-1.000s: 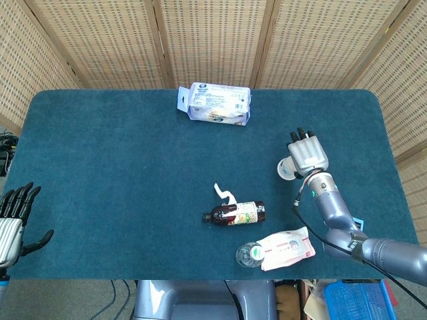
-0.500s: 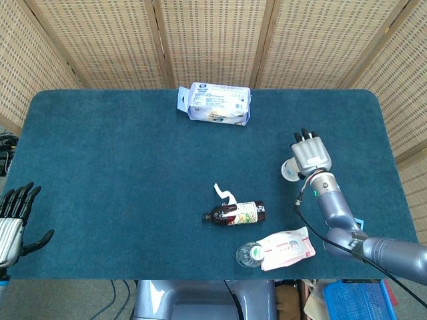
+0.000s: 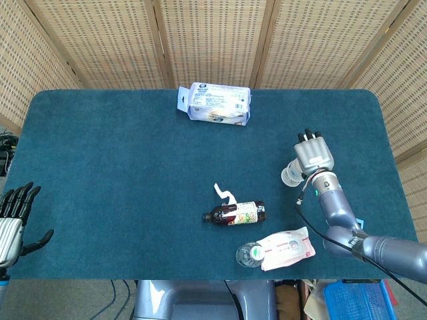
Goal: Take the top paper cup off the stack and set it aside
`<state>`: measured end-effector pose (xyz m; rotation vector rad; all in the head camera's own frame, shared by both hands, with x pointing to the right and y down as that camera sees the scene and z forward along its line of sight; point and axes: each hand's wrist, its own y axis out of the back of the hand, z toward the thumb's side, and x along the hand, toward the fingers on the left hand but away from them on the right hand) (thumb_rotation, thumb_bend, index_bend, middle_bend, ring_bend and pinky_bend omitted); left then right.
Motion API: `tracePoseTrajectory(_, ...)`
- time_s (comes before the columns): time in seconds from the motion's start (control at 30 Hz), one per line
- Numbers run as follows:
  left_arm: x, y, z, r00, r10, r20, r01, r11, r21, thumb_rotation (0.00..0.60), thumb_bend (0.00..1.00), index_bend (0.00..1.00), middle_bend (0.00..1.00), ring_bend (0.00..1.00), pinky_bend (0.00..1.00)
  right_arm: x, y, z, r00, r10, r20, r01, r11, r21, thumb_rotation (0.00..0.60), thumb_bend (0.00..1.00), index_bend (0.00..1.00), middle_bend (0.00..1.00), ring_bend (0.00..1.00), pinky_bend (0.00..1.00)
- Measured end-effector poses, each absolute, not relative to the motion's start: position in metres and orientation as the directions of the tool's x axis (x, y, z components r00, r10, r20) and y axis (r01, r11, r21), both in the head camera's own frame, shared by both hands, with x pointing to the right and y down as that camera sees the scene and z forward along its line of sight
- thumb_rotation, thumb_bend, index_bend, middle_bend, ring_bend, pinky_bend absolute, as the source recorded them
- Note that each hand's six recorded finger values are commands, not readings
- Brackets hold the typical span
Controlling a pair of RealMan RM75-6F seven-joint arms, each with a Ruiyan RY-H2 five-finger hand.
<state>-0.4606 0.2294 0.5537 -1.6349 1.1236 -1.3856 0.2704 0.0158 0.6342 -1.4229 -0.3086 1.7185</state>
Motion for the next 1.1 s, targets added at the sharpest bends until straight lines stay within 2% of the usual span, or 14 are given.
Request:
tracePoseTrajectory(0.23, -0.461, 0.229, 0.553, 0.048, -0.927, 0.371, -0.176, -0.374, -0.911, 0.6, 0.27, 0.0, 0.0, 0.0, 0.0, 0.264, 0.01, 0.614, 0.02, 0.753, -0.658, -0.461, -0.577, -0.674, 0.6, 0.31, 0.48, 0.16, 0.01, 0.16)
tracePoseTrajectory(0.47, -0.463, 0.229, 0.548, 0.05, -0.933, 0.357, -0.192, -0.36, -0.913, 0.6, 0.27, 0.0, 0.0, 0.0, 0.0, 0.259, 0.004, 0.576, 0.001, 0.785, -0.62, -0.471, -0.546, -0.693, 0.6, 0.31, 0.48, 0.16, 0.01, 0.16)
tracePoseTrajectory(0.67, -0.463, 0.229, 0.545, 0.055, -0.935, 0.35, -0.196, -0.353, -0.915, 0.6, 0.27, 0.0, 0.0, 0.0, 0.0, 0.262, 0.0, 0.554, -0.026, 0.802, -0.596, -0.473, -0.535, -0.7, 0.6, 0.31, 0.48, 0.16, 0.01, 0.16)
tracePoseTrajectory(1.1, -0.46, 0.231, 0.545, 0.063, -0.935, 0.348, -0.188, -0.354, -0.916, 0.6, 0.27, 0.0, 0.0, 0.0, 0.0, 0.311, 0.005, 0.574, -0.12, 0.769, -0.628, -0.447, -0.607, -0.657, 0.6, 0.31, 0.49, 0.16, 0.01, 0.16)
